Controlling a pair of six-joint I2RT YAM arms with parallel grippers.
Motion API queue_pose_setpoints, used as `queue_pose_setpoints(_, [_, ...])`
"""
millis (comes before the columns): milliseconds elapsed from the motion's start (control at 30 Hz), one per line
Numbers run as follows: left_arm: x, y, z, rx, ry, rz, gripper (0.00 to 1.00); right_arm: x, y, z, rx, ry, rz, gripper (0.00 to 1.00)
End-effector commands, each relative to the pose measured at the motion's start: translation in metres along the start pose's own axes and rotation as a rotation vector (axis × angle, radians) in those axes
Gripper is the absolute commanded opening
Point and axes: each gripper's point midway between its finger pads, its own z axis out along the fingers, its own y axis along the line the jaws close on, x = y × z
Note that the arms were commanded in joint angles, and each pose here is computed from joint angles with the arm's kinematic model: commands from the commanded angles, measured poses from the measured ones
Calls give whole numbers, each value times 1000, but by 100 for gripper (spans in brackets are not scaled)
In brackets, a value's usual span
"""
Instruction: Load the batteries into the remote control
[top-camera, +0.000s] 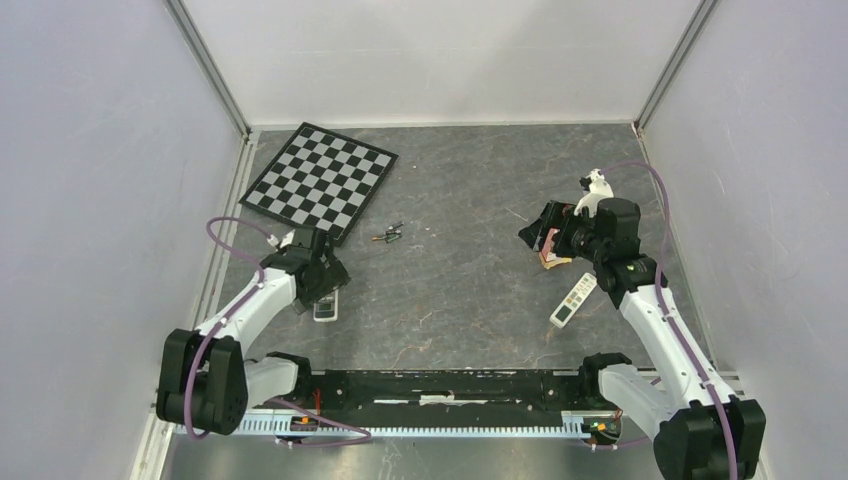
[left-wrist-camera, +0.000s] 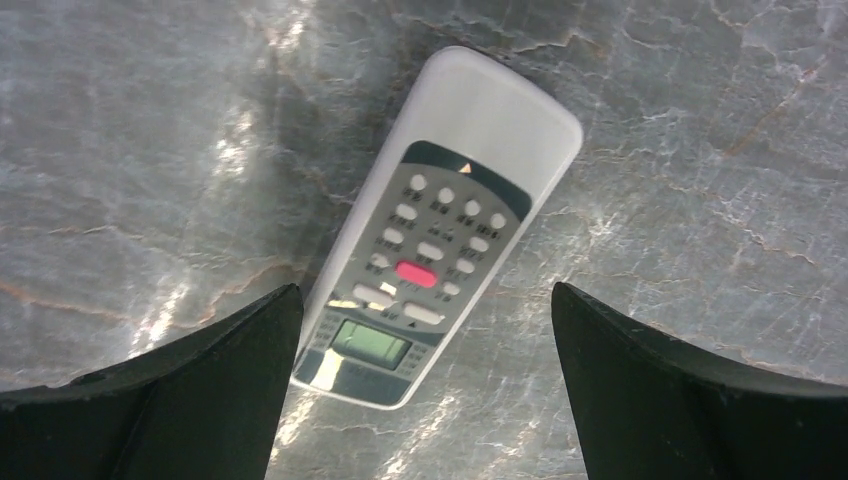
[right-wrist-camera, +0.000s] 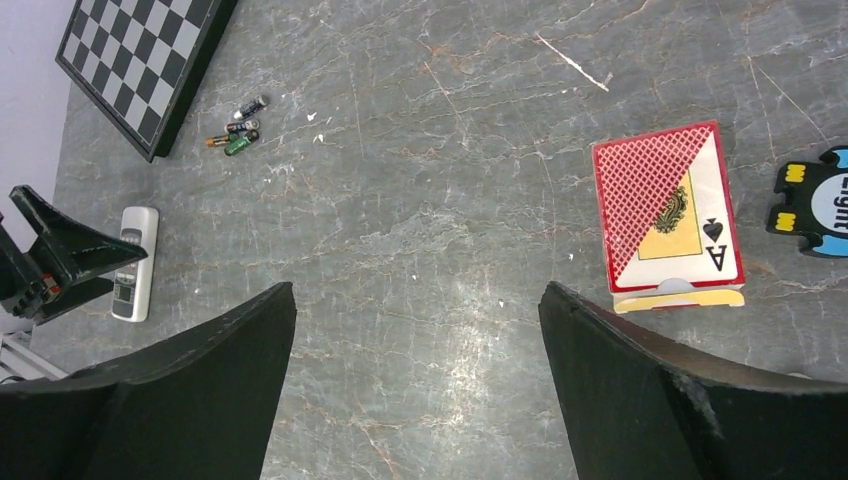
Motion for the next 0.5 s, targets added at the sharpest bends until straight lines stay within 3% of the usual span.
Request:
queue_pose_setpoints(0, [1, -28, 8, 124, 17, 22, 100, -4, 6, 3, -33, -18, 22, 95])
queue_pose_setpoints(333, [8, -24, 17, 43, -6, 88, 77, 4, 8, 3, -50, -9, 53, 93])
queue_pose_setpoints(467, [12, -21, 20, -12, -13, 116, 57, 6, 8, 2, -54, -7, 58, 93])
